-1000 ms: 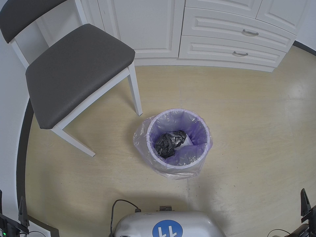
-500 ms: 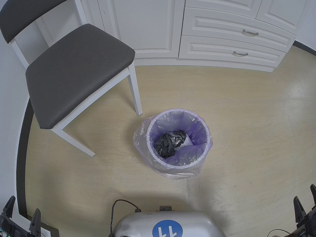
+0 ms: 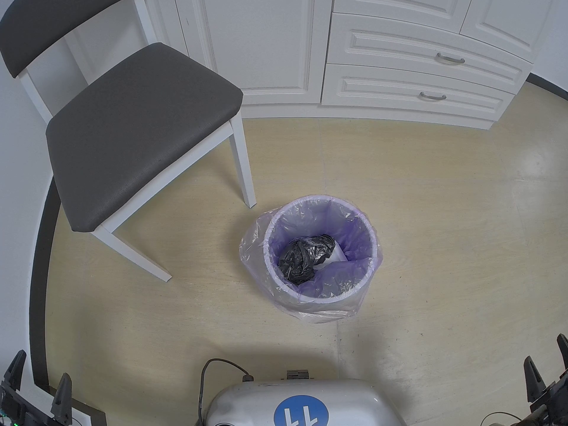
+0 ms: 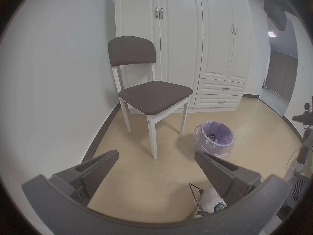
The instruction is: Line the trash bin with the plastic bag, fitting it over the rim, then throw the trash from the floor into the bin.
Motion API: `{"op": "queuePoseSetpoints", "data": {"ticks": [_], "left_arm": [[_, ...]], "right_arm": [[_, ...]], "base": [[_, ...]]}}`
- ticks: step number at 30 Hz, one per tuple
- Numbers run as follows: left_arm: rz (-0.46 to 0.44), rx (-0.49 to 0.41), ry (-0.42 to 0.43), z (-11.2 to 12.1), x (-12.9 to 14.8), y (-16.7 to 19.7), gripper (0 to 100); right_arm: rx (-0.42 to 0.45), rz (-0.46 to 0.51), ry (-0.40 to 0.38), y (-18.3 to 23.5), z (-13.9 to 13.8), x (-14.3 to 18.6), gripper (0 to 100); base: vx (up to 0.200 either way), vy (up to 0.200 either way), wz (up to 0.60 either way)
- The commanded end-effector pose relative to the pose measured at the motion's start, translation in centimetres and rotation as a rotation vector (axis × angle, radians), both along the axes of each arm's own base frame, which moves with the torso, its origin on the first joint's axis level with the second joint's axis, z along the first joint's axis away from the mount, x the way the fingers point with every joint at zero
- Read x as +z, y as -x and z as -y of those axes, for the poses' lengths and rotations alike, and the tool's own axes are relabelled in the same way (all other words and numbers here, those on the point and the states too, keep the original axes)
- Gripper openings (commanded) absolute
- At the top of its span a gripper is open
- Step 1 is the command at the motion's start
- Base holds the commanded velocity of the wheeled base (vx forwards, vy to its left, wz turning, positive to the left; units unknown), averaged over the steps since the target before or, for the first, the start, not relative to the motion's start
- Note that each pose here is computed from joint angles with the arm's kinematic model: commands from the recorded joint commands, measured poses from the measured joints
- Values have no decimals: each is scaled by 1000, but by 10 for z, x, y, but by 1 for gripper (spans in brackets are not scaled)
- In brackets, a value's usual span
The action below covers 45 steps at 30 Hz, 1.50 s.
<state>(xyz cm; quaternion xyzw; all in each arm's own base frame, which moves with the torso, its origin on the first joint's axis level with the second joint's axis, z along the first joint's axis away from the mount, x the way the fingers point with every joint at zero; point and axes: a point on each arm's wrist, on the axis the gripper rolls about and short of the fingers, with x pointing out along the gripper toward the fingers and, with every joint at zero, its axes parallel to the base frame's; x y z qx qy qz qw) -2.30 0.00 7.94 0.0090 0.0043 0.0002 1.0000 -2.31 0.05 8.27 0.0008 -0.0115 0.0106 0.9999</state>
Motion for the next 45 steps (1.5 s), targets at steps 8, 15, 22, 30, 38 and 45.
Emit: {"op": "queuePoseSetpoints", "data": {"ticks": [8,15,22,30,38,45], "left_arm": [[7,-2,-3,0,-3,0,100],[7,0,-5,0,-3,0,100],[7,14,49,0,-3,0,100],[9,10,23,0,-3,0,100],[5,-7,-14,0,-3,0,100],[7,0,21,0,-3,0,100]], "right_arm": [[-26,-17,-6,0,1,-7,100],[-30,-17,-12,0,1,-7,100],[-30,-17,-17,0,1,-7,100],[-32,-15,-19,0,1,-6,100],[-32,-15,-19,0,1,-6,100],[-32,-15,-19,0,1,-6,100]], "base": [[0,0,0],[0,0,0],[0,0,0],[0,0,0],[0,0,0],[0,0,0]]}}
